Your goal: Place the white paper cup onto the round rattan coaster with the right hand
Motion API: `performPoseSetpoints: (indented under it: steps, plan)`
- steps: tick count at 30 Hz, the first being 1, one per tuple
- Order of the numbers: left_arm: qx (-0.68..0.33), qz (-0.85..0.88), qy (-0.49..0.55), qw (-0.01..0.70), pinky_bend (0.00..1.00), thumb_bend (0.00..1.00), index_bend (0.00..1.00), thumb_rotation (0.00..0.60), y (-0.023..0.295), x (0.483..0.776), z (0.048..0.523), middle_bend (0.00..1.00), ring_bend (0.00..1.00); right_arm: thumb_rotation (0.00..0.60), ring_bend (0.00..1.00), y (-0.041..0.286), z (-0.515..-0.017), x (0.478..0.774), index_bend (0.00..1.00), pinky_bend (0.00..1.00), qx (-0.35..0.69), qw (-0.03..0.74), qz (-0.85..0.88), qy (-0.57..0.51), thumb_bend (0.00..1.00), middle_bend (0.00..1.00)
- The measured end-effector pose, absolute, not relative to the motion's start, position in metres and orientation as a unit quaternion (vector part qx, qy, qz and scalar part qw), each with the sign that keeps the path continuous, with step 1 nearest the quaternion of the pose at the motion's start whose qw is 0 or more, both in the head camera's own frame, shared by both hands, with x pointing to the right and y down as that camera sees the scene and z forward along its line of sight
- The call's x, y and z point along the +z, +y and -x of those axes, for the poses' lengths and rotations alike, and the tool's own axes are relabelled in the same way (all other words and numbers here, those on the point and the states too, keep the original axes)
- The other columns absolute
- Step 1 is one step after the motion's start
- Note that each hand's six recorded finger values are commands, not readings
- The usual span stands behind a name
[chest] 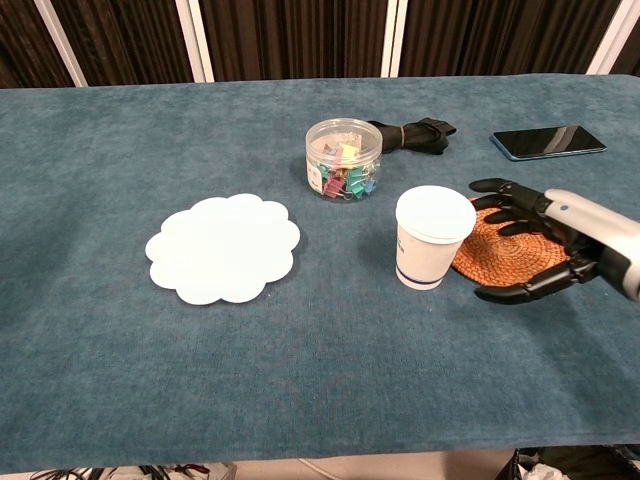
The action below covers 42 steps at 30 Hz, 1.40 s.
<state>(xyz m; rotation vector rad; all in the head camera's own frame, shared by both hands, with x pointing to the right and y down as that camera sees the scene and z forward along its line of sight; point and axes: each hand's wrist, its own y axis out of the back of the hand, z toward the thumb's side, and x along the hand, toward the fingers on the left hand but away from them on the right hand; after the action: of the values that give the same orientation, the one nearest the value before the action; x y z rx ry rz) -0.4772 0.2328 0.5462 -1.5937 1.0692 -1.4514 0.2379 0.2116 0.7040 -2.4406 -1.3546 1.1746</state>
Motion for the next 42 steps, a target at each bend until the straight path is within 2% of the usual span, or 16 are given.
performPoseSetpoints:
  steps: [6, 14, 24, 33, 42]
  plan:
    - [-0.565, 0.619, 0.41, 0.36, 0.0, 0.3, 0.01, 0.6, 0.234, 0.548, 0.477, 0.0, 0.0, 0.6, 0.2, 0.209, -0.224, 0.714, 0.1, 0.1, 0.372, 0.039, 0.807, -0.457, 0.1, 0.17]
    - [-0.569, 0.618, 0.408, 0.357, 0.0, 0.3, 0.01, 0.6, 0.235, 0.549, 0.477, 0.0, 0.0, 0.6, 0.29, 0.206, -0.204, 0.718, 0.24, 0.13, 0.35, 0.04, 0.814, -0.461, 0.12, 0.27]
    - [-0.572, 0.618, 0.407, 0.355, 0.0, 0.3, 0.01, 0.6, 0.235, 0.549, 0.478, 0.0, 0.0, 0.6, 0.43, 0.202, -0.196, 0.717, 0.44, 0.23, 0.331, 0.05, 0.813, -0.477, 0.19, 0.43]
    - [-0.573, 0.618, 0.406, 0.352, 0.0, 0.3, 0.01, 0.6, 0.236, 0.55, 0.478, 0.0, 0.0, 0.6, 0.44, 0.189, -0.203, 0.702, 0.46, 0.24, 0.311, 0.069, 0.809, -0.494, 0.19, 0.44]
    - [-0.575, 0.618, 0.406, 0.352, 0.0, 0.3, 0.01, 0.6, 0.236, 0.55, 0.478, 0.0, 0.0, 0.6, 0.43, 0.152, -0.221, 0.687, 0.46, 0.24, 0.326, 0.114, 0.791, -0.505, 0.19, 0.42]
